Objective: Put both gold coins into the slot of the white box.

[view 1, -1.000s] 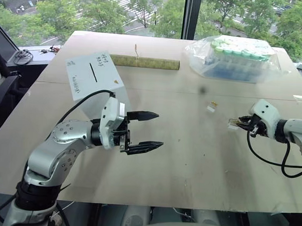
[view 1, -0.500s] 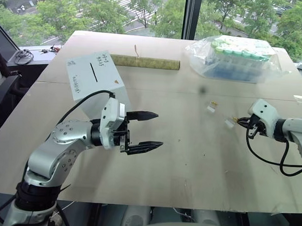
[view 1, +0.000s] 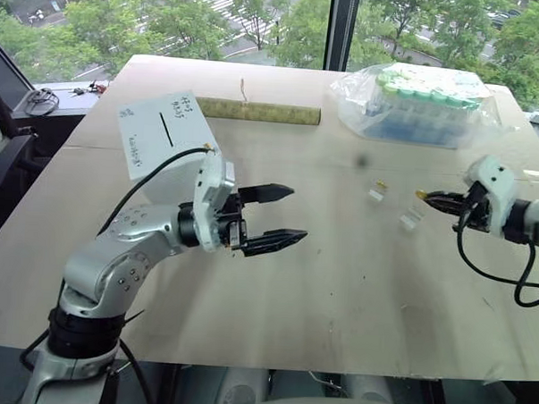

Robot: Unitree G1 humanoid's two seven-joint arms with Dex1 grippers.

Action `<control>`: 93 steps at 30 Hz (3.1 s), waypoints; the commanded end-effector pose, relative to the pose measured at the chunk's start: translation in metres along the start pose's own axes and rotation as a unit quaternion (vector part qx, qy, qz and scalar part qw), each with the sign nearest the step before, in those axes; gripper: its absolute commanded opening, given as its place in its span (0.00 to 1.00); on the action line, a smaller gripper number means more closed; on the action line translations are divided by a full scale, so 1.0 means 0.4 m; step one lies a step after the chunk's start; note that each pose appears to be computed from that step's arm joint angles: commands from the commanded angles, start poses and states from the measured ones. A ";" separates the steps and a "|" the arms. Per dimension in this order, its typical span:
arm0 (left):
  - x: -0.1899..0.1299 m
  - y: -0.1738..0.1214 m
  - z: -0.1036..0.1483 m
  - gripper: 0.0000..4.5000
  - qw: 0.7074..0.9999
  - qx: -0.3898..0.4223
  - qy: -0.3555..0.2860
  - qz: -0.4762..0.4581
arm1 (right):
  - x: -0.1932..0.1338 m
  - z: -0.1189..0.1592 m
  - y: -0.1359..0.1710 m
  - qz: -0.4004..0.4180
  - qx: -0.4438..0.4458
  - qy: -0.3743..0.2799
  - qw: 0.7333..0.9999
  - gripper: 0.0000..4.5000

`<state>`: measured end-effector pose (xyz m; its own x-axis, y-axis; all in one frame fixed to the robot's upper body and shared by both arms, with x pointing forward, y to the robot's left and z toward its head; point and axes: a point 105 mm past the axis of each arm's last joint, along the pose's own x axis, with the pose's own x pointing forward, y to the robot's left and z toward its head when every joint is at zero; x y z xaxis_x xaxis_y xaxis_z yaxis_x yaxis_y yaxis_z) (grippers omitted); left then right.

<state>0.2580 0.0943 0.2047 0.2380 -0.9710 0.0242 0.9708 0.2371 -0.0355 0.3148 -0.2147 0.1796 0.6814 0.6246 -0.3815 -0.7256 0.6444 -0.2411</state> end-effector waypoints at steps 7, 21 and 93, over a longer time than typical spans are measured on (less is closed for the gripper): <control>0.076 -0.006 0.092 0.52 0.995 -0.030 -0.054 -0.078 | -0.015 0.219 0.206 0.092 -0.046 -0.125 0.987 0.00; 0.115 -0.005 0.110 0.40 0.991 -0.013 -0.047 -0.124 | -0.018 0.310 0.306 0.139 -0.057 -0.175 0.973 0.00; -0.253 0.247 0.203 0.00 0.608 0.062 0.085 0.787 | -0.154 0.360 0.107 0.129 -0.148 -0.291 0.936 0.98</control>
<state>0.3358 0.2153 0.2738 0.8870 0.4562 -0.0711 -0.4342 0.8765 0.2079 0.2591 -0.1616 0.3136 0.3608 0.9311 0.0543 -0.8295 0.3469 -0.4377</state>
